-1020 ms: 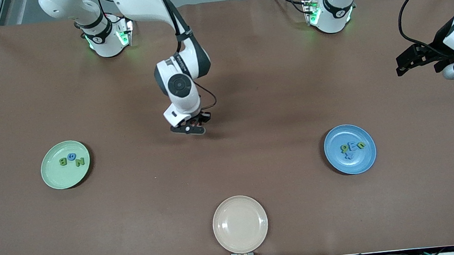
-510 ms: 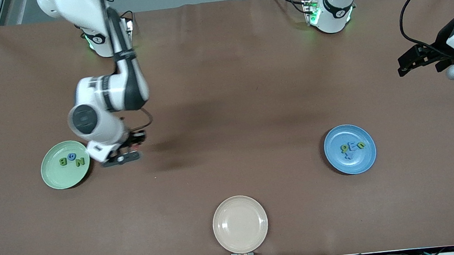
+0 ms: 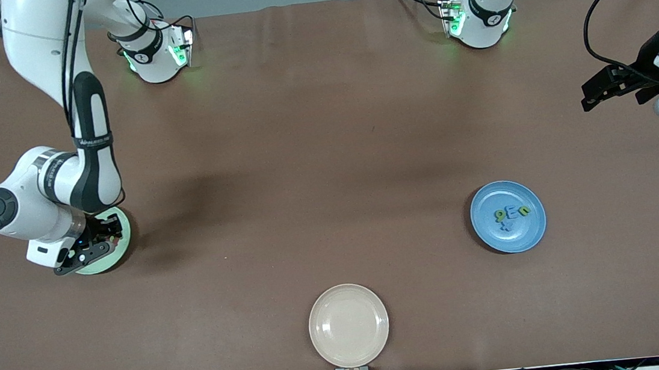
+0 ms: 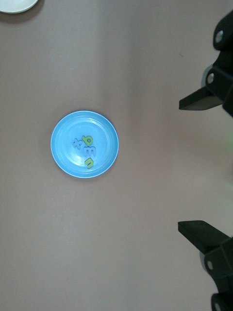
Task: Sort upper and lower case letters into plates
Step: 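Carry the pink letter onto the green plate and open the right gripper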
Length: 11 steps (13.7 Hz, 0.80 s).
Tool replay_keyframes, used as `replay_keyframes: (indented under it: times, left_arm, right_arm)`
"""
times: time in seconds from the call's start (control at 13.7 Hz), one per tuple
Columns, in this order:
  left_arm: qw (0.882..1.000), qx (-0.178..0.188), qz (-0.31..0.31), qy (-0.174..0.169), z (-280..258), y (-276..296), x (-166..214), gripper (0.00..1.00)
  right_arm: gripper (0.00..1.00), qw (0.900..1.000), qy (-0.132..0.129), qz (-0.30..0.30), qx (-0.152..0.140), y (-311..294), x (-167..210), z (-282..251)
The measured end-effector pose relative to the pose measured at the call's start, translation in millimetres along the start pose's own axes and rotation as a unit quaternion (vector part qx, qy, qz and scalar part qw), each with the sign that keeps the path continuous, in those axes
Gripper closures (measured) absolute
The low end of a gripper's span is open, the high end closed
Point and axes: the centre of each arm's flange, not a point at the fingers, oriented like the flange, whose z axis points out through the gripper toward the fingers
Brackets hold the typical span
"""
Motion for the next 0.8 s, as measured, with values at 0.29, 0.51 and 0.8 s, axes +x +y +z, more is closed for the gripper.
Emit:
replay_keyframes:
  times: [0.29,0.51,0.8]
  left_arm:
    - [1.0,0.0,0.0,0.001,2,0,2,0.0]
    - [1.0,-0.001,0.0,0.006,1,0,3,0.0]
    - [1.0,-0.001,-0.001,0.007,1,-1,3,0.0]
  right_arm:
    - [0.63,1.0,-0.003,-0.026,0.004,24,-13,43]
    - [0.63,0.999,-0.004,-0.034,0.006,37,-22,47]
    - [0.63,0.999,-0.002,-0.035,0.004,45,-27,47]
